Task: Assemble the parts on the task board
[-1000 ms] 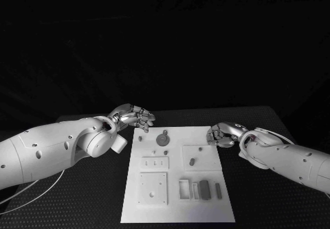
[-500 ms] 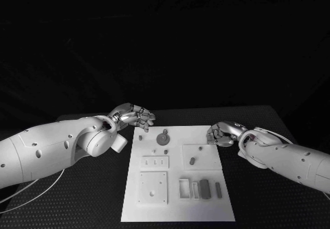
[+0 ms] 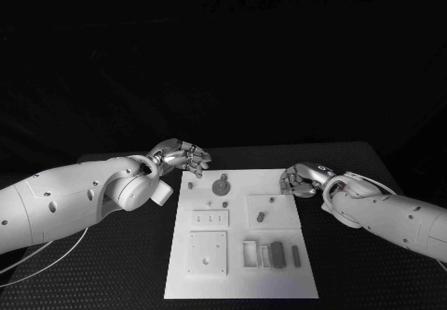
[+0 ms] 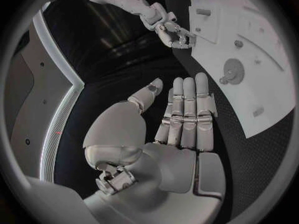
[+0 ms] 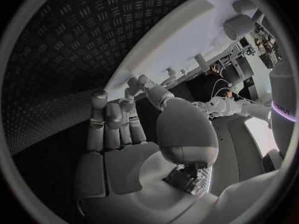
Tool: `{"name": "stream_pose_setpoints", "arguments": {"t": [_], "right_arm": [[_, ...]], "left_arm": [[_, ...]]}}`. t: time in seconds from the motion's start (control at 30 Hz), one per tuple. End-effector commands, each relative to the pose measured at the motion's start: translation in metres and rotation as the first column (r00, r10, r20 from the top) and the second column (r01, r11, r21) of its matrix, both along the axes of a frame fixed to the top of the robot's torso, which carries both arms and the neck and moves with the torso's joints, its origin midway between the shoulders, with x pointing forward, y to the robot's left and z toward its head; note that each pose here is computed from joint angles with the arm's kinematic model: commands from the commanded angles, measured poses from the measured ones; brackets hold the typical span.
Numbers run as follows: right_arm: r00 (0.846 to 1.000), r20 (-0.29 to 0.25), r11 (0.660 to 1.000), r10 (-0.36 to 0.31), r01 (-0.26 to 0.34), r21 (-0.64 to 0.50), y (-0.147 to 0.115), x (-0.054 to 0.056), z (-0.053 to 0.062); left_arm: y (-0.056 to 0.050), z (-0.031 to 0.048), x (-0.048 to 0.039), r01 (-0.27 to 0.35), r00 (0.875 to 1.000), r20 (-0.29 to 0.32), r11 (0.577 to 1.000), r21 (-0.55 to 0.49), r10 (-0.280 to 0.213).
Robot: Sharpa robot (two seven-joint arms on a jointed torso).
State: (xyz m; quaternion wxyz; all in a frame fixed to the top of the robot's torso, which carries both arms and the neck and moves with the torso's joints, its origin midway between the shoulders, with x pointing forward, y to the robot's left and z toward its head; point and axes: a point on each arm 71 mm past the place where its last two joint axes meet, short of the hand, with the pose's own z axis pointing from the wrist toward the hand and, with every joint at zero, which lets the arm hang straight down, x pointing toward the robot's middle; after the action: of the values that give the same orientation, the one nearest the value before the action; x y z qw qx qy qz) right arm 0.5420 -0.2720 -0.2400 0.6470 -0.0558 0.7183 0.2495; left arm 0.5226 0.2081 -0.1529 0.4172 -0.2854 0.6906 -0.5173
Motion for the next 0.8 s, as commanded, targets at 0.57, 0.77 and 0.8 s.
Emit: {"name": "stream_pose_setpoints", "arguments": {"t": [0.57,0.77,0.8], "right_arm": [[0.994,0.087,0.997,0.063,-0.066,0.035,0.079,-0.008,0.055],[0.991,0.084,0.994,0.103,-0.106,0.030,0.113,-0.015,0.059],[0.990,0.082,0.993,0.111,-0.114,0.030,0.119,-0.017,0.060]], "left_arm": [[-0.034,-0.0156,0.0114,-0.078,0.981,-0.166,0.986,0.147,0.102],[-0.055,-0.0180,0.0140,-0.085,0.977,-0.177,0.982,0.170,0.116],[-0.058,-0.0185,0.0143,-0.086,0.977,-0.177,0.981,0.174,0.117]]}}
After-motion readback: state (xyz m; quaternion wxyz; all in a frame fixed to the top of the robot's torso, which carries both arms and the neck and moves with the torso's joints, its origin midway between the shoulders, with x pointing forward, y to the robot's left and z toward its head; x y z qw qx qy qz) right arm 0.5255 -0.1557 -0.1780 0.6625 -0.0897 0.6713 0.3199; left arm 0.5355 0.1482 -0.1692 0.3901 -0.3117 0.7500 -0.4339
